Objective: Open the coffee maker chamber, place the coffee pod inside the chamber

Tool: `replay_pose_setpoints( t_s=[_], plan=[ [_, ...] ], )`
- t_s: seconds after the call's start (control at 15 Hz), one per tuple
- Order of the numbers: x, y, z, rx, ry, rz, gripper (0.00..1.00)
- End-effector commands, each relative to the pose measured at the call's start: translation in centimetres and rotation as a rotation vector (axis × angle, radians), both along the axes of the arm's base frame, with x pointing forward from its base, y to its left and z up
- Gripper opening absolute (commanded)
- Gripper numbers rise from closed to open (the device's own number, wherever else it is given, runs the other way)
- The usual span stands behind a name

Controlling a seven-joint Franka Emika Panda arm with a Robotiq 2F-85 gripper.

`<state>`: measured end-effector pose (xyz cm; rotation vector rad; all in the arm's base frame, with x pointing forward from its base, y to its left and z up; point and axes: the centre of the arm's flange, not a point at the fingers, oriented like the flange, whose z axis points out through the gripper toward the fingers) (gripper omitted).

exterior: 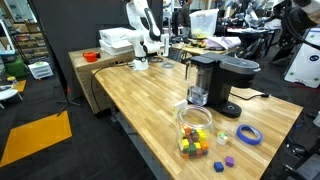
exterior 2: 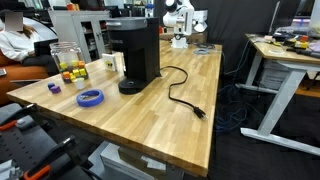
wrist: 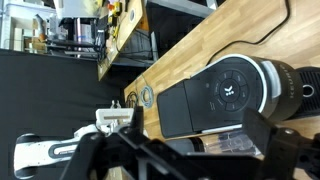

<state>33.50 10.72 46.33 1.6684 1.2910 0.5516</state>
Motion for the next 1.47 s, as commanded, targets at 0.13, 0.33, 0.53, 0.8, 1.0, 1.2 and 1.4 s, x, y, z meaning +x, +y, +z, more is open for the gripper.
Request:
replay_pose_setpoints(
  t_s=[0.13, 0.33, 0.53, 0.8, 1.0, 1.2, 1.4],
  plan=[
    [0.2, -0.2, -1.1, 0.005, -0.006, -0.011, 1.00],
    [0.3, -0.2, -1.3, 0.009, -0.001, -0.014, 1.00],
    [0.5, -0.2, -1.4, 0.011, 0.004, -0.019, 1.00],
    [1.0, -0.9, -2.1, 0.029, 0.019, -0.056, 1.00],
    [1.0, -1.9, -3.0, 0.031, 0.031, -0.087, 1.00],
    [0.6, -2.2, -3.5, 0.023, 0.039, -0.067, 1.00],
    [0.1, -2.5, -4.1, 0.030, 0.050, -0.073, 1.00]
  ],
)
